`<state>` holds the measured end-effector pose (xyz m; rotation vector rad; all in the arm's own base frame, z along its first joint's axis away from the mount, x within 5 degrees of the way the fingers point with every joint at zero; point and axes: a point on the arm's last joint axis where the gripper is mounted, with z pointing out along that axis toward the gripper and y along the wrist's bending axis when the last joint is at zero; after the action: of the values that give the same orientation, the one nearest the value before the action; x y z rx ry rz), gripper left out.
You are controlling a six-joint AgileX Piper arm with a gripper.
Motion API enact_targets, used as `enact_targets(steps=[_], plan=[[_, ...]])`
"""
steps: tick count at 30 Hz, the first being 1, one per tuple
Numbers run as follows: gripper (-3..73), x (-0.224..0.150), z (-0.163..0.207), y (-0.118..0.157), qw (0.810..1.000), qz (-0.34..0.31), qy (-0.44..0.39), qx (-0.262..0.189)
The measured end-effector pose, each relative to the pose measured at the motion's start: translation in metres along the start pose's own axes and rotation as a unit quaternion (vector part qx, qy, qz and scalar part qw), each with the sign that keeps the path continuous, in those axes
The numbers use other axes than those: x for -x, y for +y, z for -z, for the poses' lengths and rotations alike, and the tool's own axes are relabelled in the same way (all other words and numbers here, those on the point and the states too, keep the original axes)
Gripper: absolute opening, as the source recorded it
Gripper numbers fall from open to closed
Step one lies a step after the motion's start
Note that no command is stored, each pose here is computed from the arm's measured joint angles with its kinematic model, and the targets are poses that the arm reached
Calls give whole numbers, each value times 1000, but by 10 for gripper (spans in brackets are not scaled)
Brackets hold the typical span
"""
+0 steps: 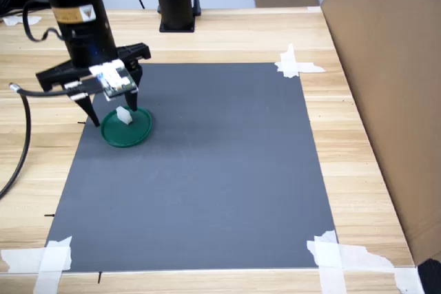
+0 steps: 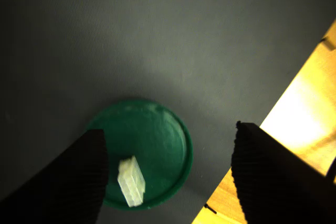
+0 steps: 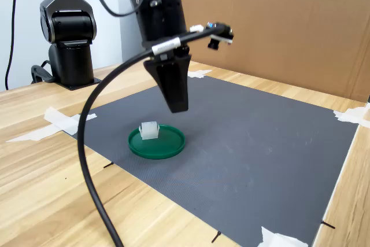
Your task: Grasp a white terminal and put it in the green lid.
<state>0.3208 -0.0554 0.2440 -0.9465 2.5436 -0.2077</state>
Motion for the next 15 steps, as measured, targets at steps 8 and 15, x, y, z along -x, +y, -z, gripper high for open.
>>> enact_targets(steps=[8,15], plan=[[232,18,78,11,984,-84,-153,-45],[0,17,109,20,972,-128,-190,-55]])
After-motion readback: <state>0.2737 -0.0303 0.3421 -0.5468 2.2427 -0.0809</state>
